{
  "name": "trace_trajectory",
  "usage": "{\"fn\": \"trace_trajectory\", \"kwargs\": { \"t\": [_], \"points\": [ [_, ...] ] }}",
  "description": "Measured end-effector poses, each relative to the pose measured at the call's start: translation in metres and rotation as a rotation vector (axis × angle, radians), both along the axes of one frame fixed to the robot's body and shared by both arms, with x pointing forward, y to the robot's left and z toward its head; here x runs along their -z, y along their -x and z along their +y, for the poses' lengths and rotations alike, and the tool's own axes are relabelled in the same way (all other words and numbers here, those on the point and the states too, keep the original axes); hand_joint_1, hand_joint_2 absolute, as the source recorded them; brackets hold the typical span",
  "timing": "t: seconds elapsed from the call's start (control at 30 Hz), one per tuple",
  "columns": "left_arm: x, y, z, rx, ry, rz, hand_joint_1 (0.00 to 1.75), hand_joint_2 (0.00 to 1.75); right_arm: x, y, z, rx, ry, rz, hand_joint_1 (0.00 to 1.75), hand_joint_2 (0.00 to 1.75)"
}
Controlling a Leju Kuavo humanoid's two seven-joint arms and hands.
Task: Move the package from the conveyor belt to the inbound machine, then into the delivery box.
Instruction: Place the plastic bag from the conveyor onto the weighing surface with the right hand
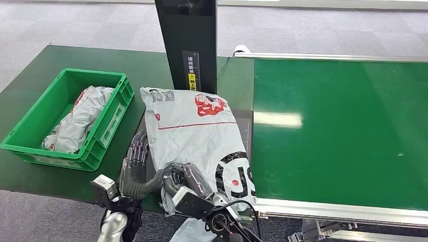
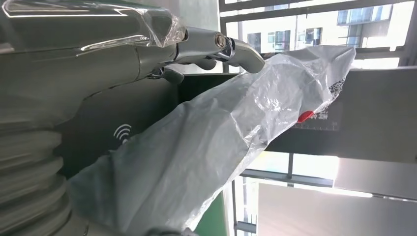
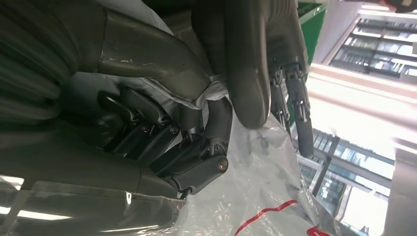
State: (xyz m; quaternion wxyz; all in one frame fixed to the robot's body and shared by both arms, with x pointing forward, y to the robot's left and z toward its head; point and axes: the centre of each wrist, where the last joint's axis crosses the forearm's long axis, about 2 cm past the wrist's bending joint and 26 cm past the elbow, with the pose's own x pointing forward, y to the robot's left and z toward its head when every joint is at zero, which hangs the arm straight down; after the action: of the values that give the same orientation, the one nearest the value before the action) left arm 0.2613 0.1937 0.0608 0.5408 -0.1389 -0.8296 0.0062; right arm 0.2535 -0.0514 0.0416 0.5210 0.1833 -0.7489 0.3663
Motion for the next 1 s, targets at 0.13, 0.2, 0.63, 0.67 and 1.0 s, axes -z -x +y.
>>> {"fn": "trace_trajectory", "kwargs": {
  "t": [0.13,0.2,0.63,0.67,1.0],
  "points": [
    [-0.001,-0.002,0.002,-0.004,-0.005,-0.006,0.0,1.75,0.0,0.001,0.001,-0.016,0.01,-0.002,0.03,1.75],
    [-0.001,-0.003,0.003,-0.006,-0.007,-0.007,0.0,1.75,0.001,0.0,0.0,-0.003,0.02,-0.015,0.0,1.75],
    [0.0,-0.003,0.011,-0.057,-0.039,-0.003,0.0,1.75,-0.011,-0.004,-0.009,0.114,-0.108,-0.039,0.0,1.75],
    [0.001,-0.003,0.012,-0.069,-0.048,-0.003,0.0,1.75,-0.013,-0.005,-0.011,0.122,-0.14,-0.03,0.0,1.75],
    [-0.004,-0.007,0.031,-0.13,-0.101,-0.03,0.0,1.75,-0.034,-0.016,-0.046,0.23,-0.311,-0.072,0.0,1.75]
  ]
}}
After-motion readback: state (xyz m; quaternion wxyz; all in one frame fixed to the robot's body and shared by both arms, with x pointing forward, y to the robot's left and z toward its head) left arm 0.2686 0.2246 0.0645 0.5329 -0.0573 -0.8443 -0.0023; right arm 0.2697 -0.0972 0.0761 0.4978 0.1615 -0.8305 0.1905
